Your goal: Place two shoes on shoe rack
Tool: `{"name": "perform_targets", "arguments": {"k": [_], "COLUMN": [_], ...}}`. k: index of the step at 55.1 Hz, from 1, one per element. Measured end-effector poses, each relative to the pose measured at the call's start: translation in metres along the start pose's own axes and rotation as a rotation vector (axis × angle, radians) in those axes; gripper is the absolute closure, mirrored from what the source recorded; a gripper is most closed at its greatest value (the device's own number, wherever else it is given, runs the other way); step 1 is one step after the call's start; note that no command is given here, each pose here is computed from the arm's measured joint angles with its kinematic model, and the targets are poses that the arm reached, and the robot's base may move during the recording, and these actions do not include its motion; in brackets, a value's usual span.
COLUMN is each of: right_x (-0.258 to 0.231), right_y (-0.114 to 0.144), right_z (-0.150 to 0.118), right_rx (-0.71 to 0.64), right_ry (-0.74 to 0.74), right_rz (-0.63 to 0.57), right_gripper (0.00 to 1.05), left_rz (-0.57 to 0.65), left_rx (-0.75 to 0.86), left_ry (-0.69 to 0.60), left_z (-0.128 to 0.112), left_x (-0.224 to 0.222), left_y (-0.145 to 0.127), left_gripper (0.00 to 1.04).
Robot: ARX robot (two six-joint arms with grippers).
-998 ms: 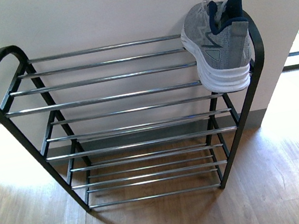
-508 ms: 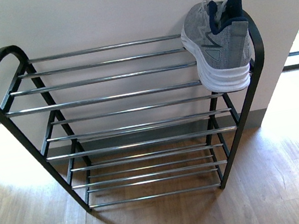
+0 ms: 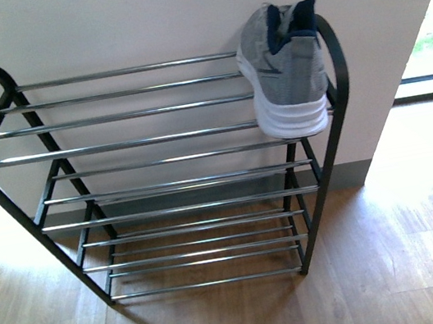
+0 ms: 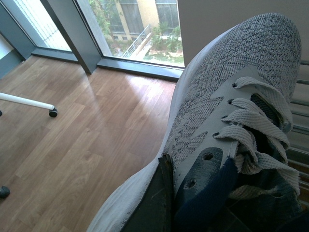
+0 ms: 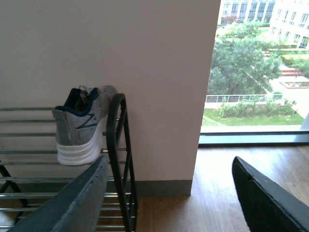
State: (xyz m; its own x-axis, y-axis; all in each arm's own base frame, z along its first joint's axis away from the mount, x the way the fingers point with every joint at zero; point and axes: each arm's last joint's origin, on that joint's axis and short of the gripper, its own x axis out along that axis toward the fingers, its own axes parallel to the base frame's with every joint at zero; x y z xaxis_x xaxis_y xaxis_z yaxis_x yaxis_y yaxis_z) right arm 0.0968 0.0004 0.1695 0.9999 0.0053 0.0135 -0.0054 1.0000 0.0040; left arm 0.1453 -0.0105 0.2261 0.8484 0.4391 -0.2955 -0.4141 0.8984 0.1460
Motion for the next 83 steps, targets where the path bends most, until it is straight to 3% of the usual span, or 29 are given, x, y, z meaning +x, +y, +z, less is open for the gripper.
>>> {"name": "perform_targets", "arguments": {"k": [4, 10, 15, 26, 41, 60, 83], "right_x": [0.0, 0.0, 0.0, 0.0, 0.0, 0.0, 0.0], "right_y": [0.0, 0.0, 0.0, 0.0, 0.0, 0.0, 0.0], "right_z": [0.0, 0.0, 0.0, 0.0, 0.0, 0.0, 0.0], "right_rx": [0.0, 0.0, 0.0, 0.0, 0.0, 0.0, 0.0], "right_ry": [0.0, 0.0, 0.0, 0.0, 0.0, 0.0, 0.0], "right_rz": [-0.001, -0.009, -0.008, -0.005, -0.005, -0.005, -0.005], "right_gripper": [0.08, 0.09, 0.09, 0.09, 0.09, 0.09, 0.09], "left_rz": [-0.002, -0.143, -0.229, -0.272, -0.253, -0.387, -0.412], "left_rx": [0.0, -0.08, -0.193, -0.381, -0.374, -0.255, -0.201], "left_ry": [0.0, 0.043, 0.081, 0.209, 0.33, 0.462, 0.421], "left_z": [0.0, 0.004, 0.023, 0.05, 0.04, 0.03, 0.039], "left_x": [0.0, 0.004, 0.015, 0.07, 0.136, 0.177, 0.2], "left_y": [0.0, -0.007, -0.026, -0.09, -0.152, -0.239, -0.253], "left_gripper": [1.03, 1.03, 1.03, 1.03, 1.03, 1.03, 1.03]}}
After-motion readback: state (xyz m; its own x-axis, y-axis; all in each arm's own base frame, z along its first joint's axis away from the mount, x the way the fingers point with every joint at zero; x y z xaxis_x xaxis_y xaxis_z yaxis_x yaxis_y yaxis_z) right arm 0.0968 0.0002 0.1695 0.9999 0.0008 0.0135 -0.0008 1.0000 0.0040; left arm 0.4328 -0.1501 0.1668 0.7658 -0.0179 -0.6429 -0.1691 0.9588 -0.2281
